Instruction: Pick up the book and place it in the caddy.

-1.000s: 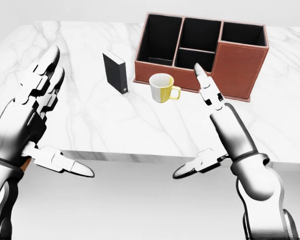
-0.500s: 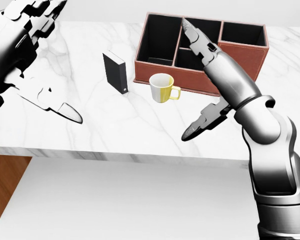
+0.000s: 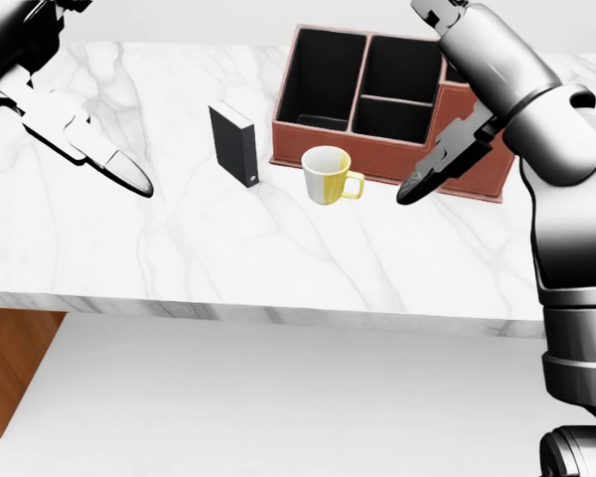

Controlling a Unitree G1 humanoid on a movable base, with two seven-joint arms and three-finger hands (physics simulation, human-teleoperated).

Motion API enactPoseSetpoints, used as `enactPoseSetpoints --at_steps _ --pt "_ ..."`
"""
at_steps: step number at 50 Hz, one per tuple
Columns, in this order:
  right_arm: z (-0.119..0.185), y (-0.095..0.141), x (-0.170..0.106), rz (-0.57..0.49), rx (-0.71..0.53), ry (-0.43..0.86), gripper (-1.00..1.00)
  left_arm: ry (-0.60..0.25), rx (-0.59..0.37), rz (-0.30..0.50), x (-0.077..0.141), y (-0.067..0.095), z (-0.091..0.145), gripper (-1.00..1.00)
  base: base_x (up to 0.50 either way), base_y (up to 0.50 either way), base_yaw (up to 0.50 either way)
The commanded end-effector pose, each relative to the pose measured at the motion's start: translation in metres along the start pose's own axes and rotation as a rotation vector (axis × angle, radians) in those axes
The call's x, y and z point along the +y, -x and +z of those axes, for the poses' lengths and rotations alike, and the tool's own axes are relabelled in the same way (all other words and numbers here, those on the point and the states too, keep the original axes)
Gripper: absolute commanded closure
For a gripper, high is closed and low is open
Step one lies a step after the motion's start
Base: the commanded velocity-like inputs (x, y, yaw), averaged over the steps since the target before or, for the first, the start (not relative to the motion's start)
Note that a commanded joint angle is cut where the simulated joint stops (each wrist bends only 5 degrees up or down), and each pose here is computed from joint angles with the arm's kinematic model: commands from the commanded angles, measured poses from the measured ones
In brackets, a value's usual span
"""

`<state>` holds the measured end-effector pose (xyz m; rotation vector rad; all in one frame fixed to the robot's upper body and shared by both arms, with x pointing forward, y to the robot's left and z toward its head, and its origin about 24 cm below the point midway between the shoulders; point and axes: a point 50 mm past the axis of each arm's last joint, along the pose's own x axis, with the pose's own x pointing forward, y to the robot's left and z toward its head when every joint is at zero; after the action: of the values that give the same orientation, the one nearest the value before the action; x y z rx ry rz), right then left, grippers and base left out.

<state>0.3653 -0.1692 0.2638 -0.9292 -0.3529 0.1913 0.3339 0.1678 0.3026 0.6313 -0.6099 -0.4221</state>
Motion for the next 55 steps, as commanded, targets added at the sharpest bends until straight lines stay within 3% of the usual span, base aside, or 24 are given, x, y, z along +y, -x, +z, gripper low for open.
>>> enactPoseSetpoints --at_steps 1,36,55 --pt "0.0013 -0.0021 -0.0048 0.006 0.013 0.036 -1.00 -0.032 -0.005 -0.004 0.0015 -0.0010 0.0048 -1.00 0.07 0.51 0.00" --pt "0.0019 -0.0022 0.0002 0.004 0.018 0.047 -1.00 -0.043 0.025 -0.025 -0.0047 0.0014 -0.0010 -1.00 0.06 0.51 0.00" --pt "0.0030 -0.0011 0.0017 0.023 0.010 0.041 -1.00 -0.050 0.014 -0.028 -0.0069 0.0009 0.0019 -1.00 0.02 0.02 0.00"
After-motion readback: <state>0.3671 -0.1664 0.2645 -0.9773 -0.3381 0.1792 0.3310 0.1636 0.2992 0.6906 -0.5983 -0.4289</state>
